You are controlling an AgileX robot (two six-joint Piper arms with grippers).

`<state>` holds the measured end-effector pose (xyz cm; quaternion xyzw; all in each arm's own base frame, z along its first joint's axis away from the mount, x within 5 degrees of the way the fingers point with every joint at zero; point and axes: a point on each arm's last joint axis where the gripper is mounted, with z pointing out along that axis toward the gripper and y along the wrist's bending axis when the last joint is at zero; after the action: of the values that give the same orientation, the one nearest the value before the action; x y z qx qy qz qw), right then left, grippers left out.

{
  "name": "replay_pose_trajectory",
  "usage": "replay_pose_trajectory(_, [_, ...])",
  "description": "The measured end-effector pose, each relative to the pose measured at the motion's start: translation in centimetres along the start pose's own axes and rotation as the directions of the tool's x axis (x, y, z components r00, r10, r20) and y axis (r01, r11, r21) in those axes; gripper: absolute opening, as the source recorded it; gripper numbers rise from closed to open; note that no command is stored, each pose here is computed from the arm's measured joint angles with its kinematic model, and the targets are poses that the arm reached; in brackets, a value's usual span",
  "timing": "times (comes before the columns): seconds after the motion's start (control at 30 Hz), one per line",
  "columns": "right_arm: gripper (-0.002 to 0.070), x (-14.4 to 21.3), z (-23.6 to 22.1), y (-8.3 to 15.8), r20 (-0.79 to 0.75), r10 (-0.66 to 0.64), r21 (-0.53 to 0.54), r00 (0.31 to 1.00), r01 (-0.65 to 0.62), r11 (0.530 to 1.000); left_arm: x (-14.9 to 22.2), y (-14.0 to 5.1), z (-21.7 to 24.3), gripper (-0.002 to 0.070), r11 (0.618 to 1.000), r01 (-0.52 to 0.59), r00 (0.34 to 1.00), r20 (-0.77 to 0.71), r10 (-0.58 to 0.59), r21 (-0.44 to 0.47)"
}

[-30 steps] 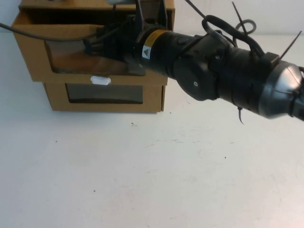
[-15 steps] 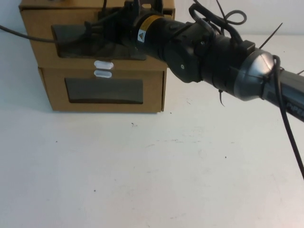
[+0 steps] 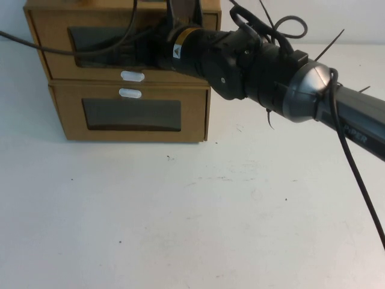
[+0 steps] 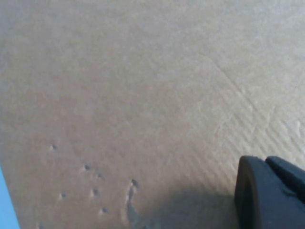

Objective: Close the shoe box

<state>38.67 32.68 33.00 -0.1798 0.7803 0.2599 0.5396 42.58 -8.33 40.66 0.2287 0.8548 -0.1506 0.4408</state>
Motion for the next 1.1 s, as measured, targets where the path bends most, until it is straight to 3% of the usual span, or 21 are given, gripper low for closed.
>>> replay_pose_trajectory(0.17, [-0.0011, -0.8, -2.6, 1.5, -0.121, -0.064, 0.010, 0.991, 0.066, 0.998, -0.3, -0.2, -0.7, -0.0005, 1.000, -0.017, 1.000, 0.017, 0.017, -0.005])
replay_pose_trajectory(0.33, [-0.0011, -4.8, -9.1, 3.7, -0.154, -0.124, -0.020, 0.980, 0.122, 0.992, -1.2, -1.0, -3.0, -0.0005, 0.999, -0.037, 0.998, 0.054, 0.037, -0.014])
replay_pose_trajectory(0.67, [-0.0011, -9.8, -24.6, 3.1, -0.271, -0.127, 0.027, 0.954, 0.139, 0.990, -2.7, -3.4, -10.1, -0.0005, 0.992, -0.100, 0.983, 0.147, 0.110, -0.072])
replay_pose_trajectory(0.87, [-0.0011, -8.5, -33.8, 1.8, -0.268, -0.104, 0.045, 0.958, 0.120, 0.992, 0.4, -5.9, -14.3, -0.0005, 0.993, -0.098, 0.979, 0.172, 0.110, -0.072])
replay_pose_trajectory(1.1, [-0.0011, -1.9, -40.3, -0.7, -0.309, -0.061, 0.076, 0.949, 0.089, 0.993, 8.9, -9.7, -20.1, -0.0005, 0.983, -0.100, 0.952, 0.272, 0.138, -0.151])
